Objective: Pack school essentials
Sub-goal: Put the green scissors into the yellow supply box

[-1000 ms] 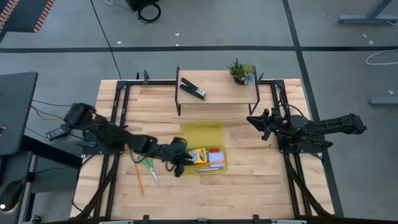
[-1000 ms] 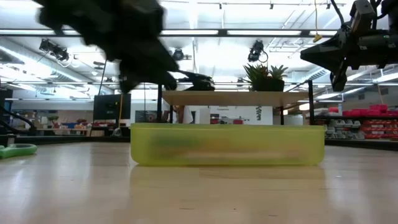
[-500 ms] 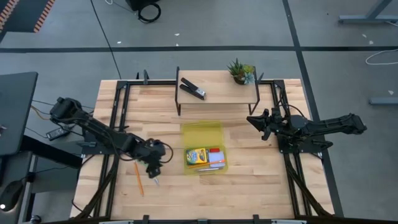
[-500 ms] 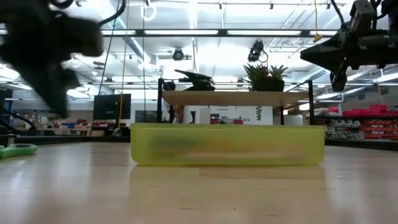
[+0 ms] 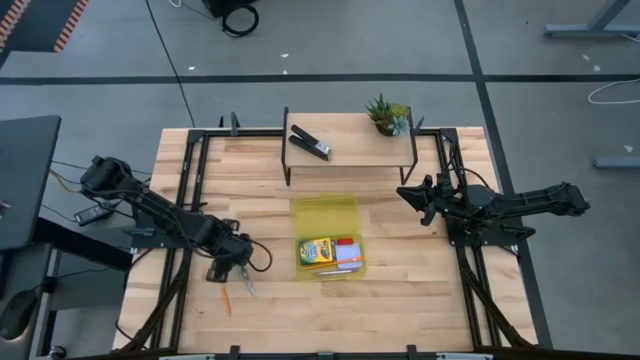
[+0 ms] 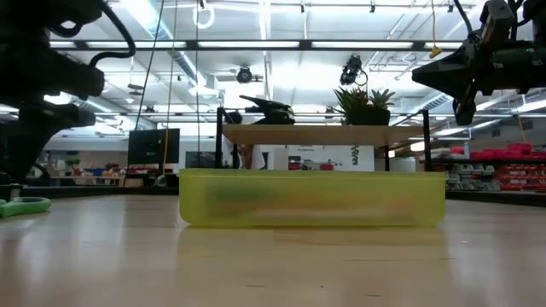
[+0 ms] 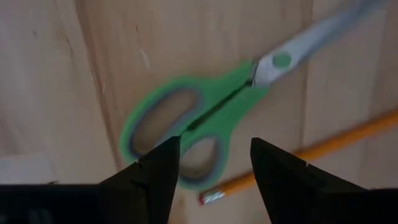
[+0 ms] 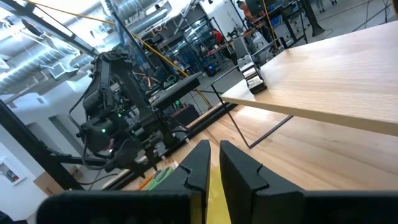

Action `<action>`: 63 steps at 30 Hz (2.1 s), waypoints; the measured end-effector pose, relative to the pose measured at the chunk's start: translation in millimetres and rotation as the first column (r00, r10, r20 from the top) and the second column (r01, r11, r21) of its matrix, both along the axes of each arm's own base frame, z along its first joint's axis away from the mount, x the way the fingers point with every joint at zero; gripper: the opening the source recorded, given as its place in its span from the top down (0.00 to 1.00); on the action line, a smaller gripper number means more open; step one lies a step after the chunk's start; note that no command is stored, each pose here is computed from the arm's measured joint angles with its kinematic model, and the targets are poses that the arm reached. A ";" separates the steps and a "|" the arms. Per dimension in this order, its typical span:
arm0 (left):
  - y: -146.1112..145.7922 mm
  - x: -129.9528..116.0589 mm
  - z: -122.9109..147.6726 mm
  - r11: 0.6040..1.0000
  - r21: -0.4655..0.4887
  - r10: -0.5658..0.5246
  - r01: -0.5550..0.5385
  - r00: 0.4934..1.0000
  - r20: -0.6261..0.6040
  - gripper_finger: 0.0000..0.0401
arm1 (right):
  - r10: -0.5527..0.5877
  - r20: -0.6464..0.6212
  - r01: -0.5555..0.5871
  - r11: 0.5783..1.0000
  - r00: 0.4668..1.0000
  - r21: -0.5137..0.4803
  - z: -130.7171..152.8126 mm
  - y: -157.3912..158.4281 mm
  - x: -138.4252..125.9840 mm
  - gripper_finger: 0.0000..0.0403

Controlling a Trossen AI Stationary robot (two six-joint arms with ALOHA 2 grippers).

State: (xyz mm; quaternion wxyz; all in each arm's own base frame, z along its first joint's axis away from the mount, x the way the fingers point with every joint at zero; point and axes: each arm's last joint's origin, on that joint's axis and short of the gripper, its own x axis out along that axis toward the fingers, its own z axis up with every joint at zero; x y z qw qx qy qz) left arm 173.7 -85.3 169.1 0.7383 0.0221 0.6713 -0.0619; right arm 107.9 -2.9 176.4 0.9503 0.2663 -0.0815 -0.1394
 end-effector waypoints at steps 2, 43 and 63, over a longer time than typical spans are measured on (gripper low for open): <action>1.0 -1.9 -0.2 0.996 0.019 -0.082 0.082 0.997 -0.015 0.49 | 0.000 0.000 0.000 1.000 1.000 0.000 0.0 0.0 0.0 0.90; -22.6 53.7 -12.5 0.942 0.000 -0.323 0.335 0.909 -0.264 0.45 | 0.000 0.000 0.000 1.000 1.000 0.000 -0.1 0.0 0.0 0.90; 2.3 24.2 -37.6 0.831 0.034 -0.498 0.555 0.771 -0.397 0.50 | 0.000 -0.002 0.000 1.000 1.000 0.000 -0.3 0.0 0.1 0.90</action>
